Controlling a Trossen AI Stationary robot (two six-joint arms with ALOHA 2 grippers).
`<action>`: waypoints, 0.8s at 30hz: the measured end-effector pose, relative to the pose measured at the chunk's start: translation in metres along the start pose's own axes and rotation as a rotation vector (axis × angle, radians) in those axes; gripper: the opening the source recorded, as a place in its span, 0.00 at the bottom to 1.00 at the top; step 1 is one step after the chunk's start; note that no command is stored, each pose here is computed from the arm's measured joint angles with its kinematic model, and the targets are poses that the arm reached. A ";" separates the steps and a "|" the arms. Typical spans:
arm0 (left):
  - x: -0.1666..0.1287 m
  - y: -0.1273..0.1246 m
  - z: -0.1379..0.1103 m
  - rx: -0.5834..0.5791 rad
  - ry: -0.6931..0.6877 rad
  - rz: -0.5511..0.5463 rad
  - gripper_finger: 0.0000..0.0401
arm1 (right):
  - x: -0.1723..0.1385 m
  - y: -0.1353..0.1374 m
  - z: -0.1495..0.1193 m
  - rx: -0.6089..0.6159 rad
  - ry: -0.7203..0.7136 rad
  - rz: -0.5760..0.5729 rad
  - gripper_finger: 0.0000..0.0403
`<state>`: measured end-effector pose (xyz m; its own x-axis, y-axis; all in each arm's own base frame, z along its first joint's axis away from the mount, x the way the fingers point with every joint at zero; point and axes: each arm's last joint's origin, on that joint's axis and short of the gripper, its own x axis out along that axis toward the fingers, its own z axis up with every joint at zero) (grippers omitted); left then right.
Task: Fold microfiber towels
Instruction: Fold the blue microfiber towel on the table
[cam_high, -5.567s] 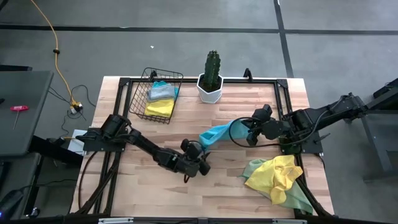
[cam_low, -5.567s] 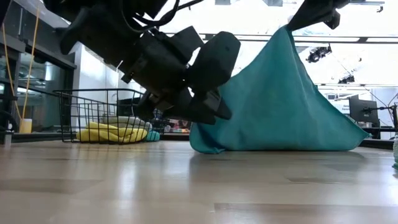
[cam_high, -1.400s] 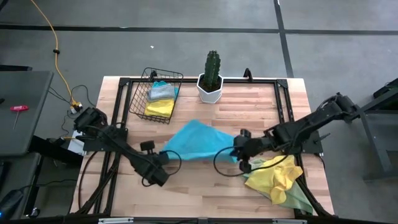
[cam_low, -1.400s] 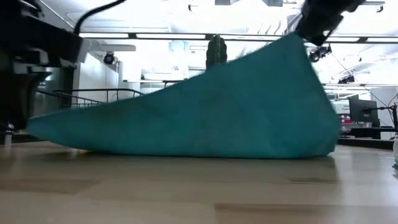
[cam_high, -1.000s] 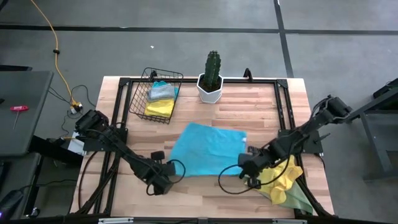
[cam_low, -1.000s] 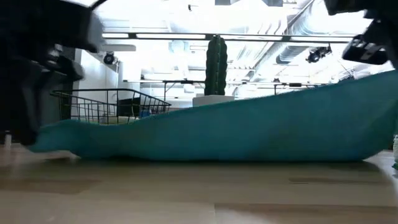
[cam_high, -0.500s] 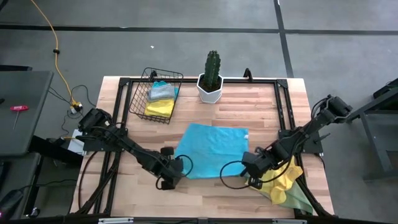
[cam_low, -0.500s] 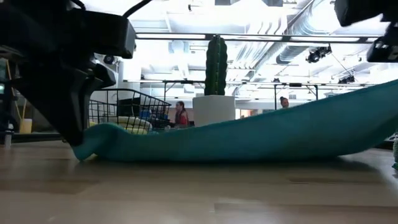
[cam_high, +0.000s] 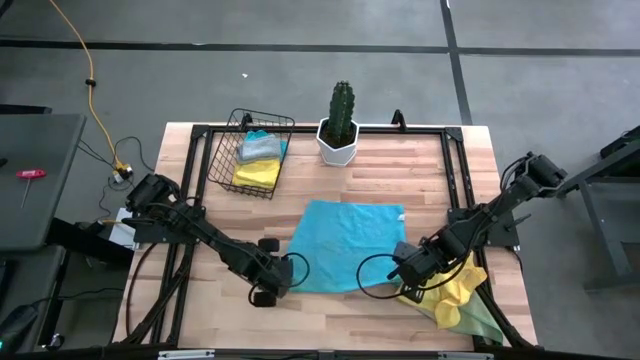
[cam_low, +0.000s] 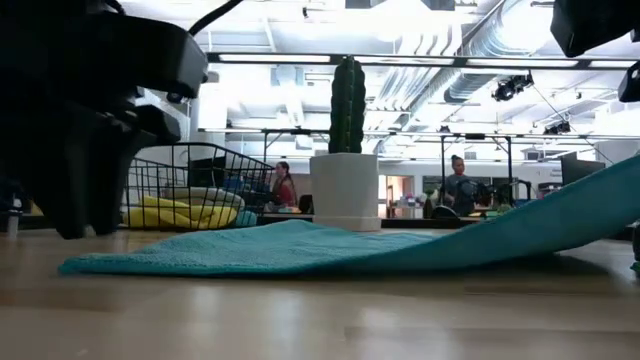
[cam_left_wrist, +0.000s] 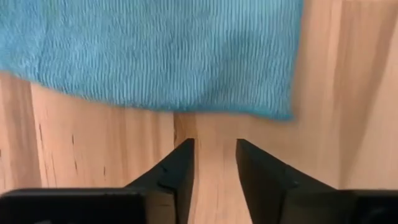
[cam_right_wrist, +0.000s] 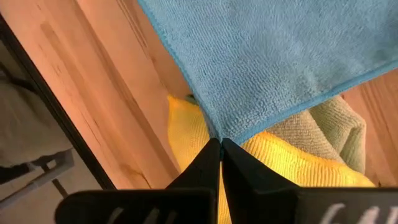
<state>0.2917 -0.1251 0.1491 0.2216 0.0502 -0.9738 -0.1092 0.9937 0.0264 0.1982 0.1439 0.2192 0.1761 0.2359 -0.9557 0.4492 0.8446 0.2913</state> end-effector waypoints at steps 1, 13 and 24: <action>-0.002 0.001 -0.001 0.003 0.017 0.005 0.30 | 0.000 0.000 0.000 0.001 0.004 0.000 0.00; -0.047 0.026 -0.007 0.015 -0.149 0.323 0.37 | 0.000 -0.007 -0.002 0.065 0.018 -0.070 0.19; -0.024 0.057 0.018 0.007 -0.445 0.239 0.37 | -0.016 0.004 0.000 -0.142 -0.100 -0.113 0.51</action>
<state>0.2978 -0.0680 0.1781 0.5826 0.3131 -0.7500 -0.2009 0.9497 0.2403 0.1968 0.1434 0.2357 0.2207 0.0934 -0.9709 0.3446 0.9237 0.1672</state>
